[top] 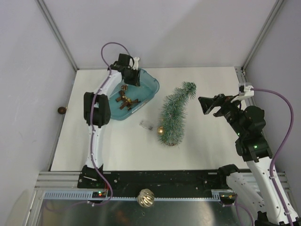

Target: Decorate the small christmas tree

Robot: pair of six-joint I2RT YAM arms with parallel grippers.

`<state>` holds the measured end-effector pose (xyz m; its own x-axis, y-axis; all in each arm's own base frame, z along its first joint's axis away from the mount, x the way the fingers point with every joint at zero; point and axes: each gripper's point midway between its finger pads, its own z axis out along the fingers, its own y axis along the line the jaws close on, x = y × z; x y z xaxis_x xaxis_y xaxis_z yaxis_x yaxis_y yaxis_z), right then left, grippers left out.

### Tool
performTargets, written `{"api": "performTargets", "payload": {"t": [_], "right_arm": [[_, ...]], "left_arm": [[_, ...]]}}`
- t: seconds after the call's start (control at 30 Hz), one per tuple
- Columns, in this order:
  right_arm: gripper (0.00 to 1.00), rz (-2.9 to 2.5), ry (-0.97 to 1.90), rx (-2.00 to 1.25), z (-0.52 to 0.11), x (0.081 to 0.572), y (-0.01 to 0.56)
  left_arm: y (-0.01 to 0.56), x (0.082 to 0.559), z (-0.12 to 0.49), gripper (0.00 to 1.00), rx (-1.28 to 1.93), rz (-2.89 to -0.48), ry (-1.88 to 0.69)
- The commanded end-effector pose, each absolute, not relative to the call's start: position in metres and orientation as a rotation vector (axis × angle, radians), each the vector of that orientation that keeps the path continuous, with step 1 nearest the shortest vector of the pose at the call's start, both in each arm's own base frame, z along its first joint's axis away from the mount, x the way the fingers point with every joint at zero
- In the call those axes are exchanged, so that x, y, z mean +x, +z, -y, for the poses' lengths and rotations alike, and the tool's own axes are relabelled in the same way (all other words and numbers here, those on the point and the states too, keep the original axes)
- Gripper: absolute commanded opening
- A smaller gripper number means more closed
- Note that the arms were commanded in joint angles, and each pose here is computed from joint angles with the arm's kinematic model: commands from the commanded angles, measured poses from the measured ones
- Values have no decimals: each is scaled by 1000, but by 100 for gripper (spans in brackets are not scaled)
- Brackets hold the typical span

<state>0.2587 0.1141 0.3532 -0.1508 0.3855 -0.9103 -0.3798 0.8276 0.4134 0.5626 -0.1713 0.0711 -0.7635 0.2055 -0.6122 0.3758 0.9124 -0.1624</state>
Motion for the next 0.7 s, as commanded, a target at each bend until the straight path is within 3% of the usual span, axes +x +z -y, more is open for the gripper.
{"api": "performTargets", "payload": {"t": [0.0,0.3,0.67], "right_arm": [[99,-1514,665,-28,-113,250,378],[99,-1490,667,-20,-110,246,384],[99,-1459,703,-13,-111,236,392]], "left_arm": [[214,526,204,16,597,-2171,-499],[331,414,222,13,833,-1883,-616],[345,303,269,13,1148,-1676,-722]]}}
